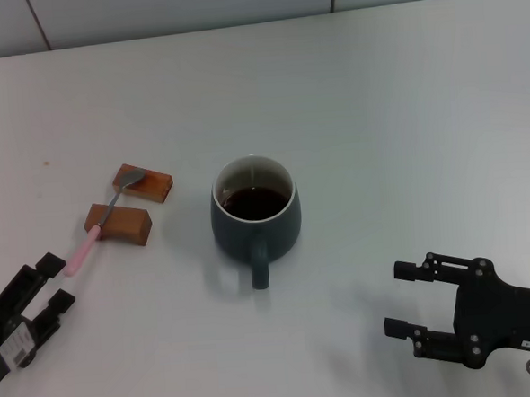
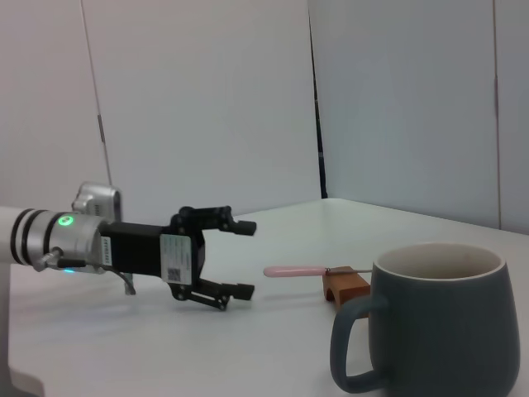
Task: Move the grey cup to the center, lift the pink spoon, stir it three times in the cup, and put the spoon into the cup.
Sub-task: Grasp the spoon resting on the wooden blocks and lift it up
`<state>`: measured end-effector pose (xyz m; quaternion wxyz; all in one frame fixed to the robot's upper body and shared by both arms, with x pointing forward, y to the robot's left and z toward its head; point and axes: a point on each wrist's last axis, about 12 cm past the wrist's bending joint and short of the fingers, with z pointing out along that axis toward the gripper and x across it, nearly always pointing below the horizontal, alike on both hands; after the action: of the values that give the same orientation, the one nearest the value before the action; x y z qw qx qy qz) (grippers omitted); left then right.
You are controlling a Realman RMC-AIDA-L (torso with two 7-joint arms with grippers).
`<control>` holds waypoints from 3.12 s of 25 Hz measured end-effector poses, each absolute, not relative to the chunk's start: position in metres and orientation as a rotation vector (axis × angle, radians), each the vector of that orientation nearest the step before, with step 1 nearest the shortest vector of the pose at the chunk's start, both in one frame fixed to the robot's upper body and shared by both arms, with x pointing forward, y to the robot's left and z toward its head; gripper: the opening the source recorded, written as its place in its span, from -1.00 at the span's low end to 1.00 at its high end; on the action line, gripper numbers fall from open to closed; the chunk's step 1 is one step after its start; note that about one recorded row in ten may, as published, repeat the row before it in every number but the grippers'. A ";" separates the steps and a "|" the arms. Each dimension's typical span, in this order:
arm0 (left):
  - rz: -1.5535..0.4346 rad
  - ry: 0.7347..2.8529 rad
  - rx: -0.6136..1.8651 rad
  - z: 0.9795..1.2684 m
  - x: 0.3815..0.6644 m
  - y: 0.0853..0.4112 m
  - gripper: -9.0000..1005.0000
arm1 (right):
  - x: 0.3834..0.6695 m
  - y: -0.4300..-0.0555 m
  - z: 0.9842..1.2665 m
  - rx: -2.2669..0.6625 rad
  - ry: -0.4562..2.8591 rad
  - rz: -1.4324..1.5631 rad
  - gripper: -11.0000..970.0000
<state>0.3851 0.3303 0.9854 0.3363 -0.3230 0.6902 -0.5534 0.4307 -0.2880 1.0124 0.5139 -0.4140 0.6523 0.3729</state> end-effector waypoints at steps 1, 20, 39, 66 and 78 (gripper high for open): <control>-1.443 1.800 -0.842 0.985 0.385 0.330 0.68 | 0.431 -0.288 1.012 -0.995 1.567 0.897 0.44; -1.458 1.829 -0.859 0.986 0.424 0.316 0.68 | 0.434 -0.288 1.014 -0.981 1.564 0.891 0.44; -1.461 1.834 -0.882 0.985 0.434 0.310 0.62 | 0.438 -0.288 1.016 -0.987 1.562 0.893 0.44; -1.461 1.837 -0.911 0.982 0.435 0.307 0.13 | 0.441 -0.287 1.017 -0.991 1.555 0.890 0.44; -1.461 1.837 -0.909 0.983 0.436 0.307 -0.24 | 0.441 -0.287 1.018 -0.991 1.555 0.890 0.44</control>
<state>0.4358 0.3065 0.9827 0.3074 -0.3437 0.6944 -0.5524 0.4413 -0.2869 1.0176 0.5201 -0.4136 0.6485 0.3714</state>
